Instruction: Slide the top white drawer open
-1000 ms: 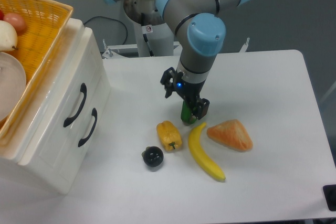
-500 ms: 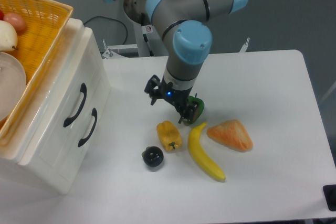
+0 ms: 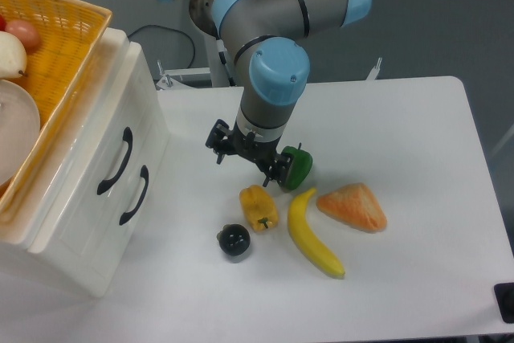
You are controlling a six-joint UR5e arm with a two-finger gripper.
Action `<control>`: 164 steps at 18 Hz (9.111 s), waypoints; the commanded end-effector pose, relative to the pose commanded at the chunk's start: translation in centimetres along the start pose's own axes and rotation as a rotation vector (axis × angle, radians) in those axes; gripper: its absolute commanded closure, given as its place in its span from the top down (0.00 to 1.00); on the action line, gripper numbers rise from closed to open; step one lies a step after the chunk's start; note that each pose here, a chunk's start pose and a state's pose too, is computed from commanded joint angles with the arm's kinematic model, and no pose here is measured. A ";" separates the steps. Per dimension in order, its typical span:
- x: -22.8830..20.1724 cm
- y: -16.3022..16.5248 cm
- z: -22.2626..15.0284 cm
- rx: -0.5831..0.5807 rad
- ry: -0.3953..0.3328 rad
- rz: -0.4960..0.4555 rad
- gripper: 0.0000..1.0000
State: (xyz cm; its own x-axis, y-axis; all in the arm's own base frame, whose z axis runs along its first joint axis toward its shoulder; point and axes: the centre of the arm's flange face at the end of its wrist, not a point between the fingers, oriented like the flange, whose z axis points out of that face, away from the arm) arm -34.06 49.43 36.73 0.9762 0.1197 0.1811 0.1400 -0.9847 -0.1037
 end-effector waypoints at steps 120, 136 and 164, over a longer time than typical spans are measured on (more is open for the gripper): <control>11.6 -5.4 1.3 -0.020 0.207 -0.115 1.00; 12.5 -5.7 1.8 -0.025 0.216 -0.103 1.00; 12.0 -6.2 2.6 -0.031 0.215 -0.106 1.00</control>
State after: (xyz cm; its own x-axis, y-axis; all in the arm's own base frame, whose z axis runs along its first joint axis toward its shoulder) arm -22.80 57.26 36.95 0.8981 0.1959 0.3938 0.2312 -0.9719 -0.0439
